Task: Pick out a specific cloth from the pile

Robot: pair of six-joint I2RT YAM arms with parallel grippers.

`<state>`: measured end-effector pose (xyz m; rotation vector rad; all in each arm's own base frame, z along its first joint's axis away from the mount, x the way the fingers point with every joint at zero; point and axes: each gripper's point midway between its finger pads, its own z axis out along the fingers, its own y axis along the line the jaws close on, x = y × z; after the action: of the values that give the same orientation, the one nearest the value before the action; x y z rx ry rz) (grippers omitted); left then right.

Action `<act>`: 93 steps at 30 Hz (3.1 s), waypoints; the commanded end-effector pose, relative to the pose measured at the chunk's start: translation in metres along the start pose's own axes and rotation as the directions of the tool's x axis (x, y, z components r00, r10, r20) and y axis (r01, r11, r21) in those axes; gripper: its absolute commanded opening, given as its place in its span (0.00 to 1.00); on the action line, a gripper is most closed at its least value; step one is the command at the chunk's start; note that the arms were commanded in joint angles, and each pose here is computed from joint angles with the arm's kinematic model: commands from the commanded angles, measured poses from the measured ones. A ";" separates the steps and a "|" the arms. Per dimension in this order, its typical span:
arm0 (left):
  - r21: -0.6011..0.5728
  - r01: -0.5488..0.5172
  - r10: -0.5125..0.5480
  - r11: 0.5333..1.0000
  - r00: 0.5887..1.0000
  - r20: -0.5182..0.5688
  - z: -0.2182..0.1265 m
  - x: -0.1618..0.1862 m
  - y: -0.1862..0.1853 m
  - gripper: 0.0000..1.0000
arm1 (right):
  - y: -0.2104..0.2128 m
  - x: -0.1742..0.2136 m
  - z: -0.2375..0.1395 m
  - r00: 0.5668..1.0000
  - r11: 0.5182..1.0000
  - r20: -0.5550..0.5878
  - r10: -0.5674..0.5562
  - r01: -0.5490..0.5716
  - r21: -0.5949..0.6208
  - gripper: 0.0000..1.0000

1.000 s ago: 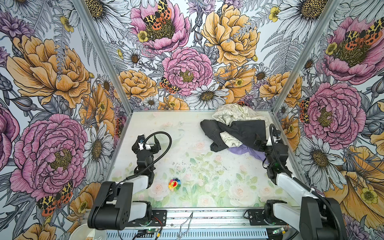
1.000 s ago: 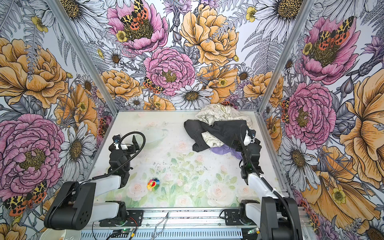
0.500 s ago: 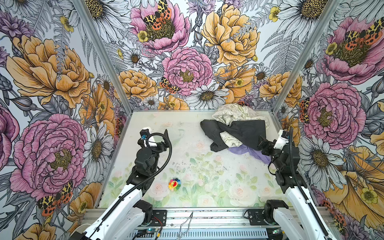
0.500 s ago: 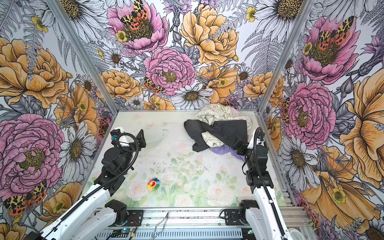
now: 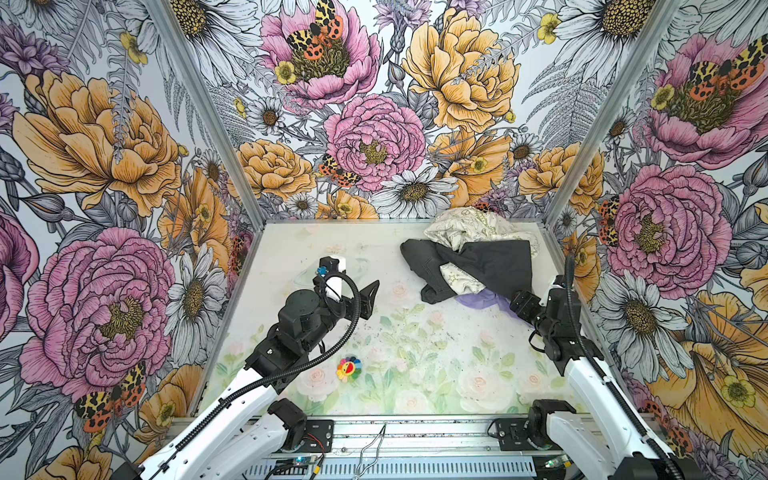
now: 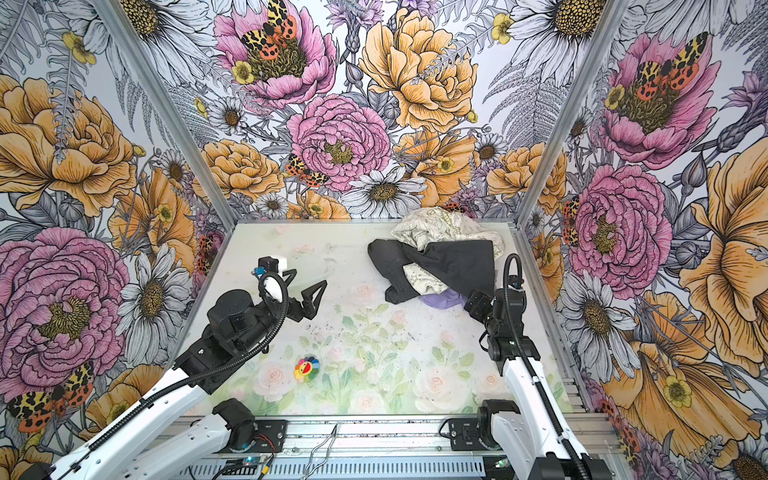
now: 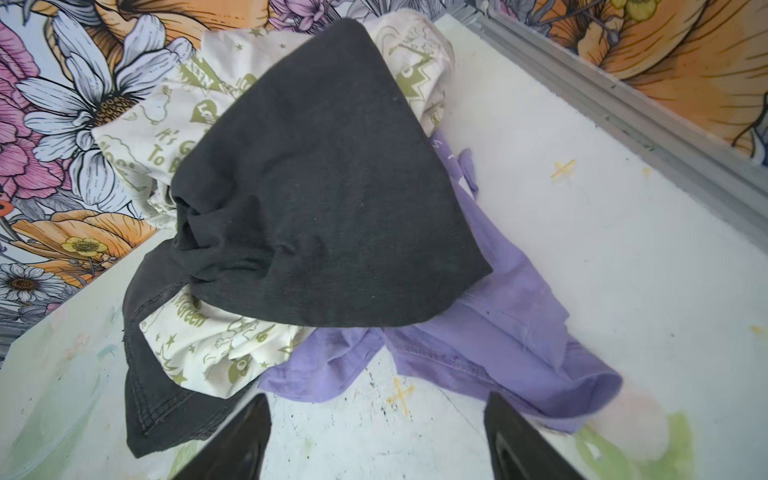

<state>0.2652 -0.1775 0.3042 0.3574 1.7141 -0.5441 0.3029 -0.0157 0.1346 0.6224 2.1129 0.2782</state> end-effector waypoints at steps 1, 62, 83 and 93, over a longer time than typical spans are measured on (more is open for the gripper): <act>0.129 -0.127 0.135 0.984 0.989 -0.055 -0.003 0.008 -0.022 0.99 | -0.015 0.009 0.007 0.999 0.997 -0.024 0.048 -0.046 0.063 0.80; 0.132 -0.094 0.104 0.987 0.992 -0.068 -0.011 0.013 -0.005 0.99 | -0.057 -0.023 0.054 0.974 0.958 -0.214 -0.075 0.130 0.256 0.00; 0.120 -0.094 0.102 0.988 0.993 -0.058 -0.013 0.011 -0.003 0.99 | 0.036 -0.124 -0.026 0.995 0.999 0.101 -0.017 0.022 -0.042 0.00; 0.121 -0.095 0.102 0.988 0.993 -0.056 -0.014 0.011 -0.003 0.99 | 0.071 -0.181 -0.071 0.966 0.991 0.258 -0.004 0.038 -0.127 0.00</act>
<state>0.2519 -0.1748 0.2994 0.5511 1.7129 -0.5548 0.3565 -0.0487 0.2738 0.5697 1.9863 0.2827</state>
